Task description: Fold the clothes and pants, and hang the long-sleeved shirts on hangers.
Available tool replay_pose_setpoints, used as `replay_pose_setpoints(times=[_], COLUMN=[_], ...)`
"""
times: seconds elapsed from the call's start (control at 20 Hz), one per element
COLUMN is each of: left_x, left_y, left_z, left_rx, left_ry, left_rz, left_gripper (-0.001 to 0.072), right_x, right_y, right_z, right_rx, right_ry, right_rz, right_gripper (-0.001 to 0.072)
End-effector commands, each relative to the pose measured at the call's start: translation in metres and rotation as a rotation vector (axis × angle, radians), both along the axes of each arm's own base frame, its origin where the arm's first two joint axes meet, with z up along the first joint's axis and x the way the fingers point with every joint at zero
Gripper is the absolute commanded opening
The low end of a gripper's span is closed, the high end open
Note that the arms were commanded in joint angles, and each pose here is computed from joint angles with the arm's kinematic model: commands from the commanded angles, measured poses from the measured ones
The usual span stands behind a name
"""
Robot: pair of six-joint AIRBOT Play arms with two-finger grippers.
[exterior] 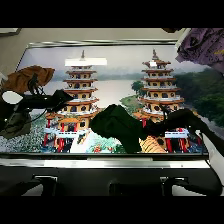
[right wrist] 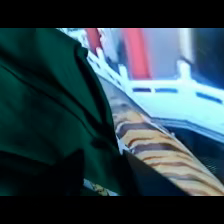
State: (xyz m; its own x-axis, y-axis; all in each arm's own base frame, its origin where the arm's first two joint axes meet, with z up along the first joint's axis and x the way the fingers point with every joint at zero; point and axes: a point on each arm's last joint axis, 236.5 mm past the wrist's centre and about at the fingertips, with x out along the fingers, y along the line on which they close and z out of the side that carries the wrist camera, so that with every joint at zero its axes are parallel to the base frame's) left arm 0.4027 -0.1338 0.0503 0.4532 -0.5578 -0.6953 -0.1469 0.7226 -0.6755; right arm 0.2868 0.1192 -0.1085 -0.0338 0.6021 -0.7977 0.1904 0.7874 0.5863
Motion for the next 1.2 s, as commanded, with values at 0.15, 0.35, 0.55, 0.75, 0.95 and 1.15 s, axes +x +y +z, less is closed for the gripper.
replay_pose_setpoints(times=[0.15, 0.35, 0.55, 0.75, 0.95, 1.15], left_x=[-0.016, -0.034, -0.052, -0.061, -0.068, -0.043], left_y=[0.011, -0.019, -0.068, -0.096, -0.113, -0.098], left_z=[-0.053, -0.098, -0.132, -0.152, -0.168, -0.132], left_rx=[0.088, 0.098, 0.075, 0.086, 0.068, 0.051], left_ry=[0.107, 0.193, 0.242, 0.254, 0.287, 0.226], left_rz=[-0.030, -0.148, -0.268, -0.311, -0.317, -0.298], left_gripper=[0.0548, 0.0547, 0.0546, 0.0528, 0.0275, 0.0011], right_x=[-0.011, -0.011, -0.007, -0.008, -0.014, 0.008], right_y=[0.009, 0.006, 0.005, 0.005, 0.007, 0.003], right_z=[0.007, 0.033, 0.052, 0.061, 0.067, 0.102], right_rx=[0.003, -0.016, -0.027, -0.030, -0.019, -0.046], right_ry=[-0.012, -0.086, -0.155, -0.164, -0.154, -0.285], right_rz=[0.081, 0.116, 0.118, 0.102, 0.114, 0.112], right_gripper=[0.0027, 0.0027, 0.0027, 0.0028, 0.0027, 0.0026])
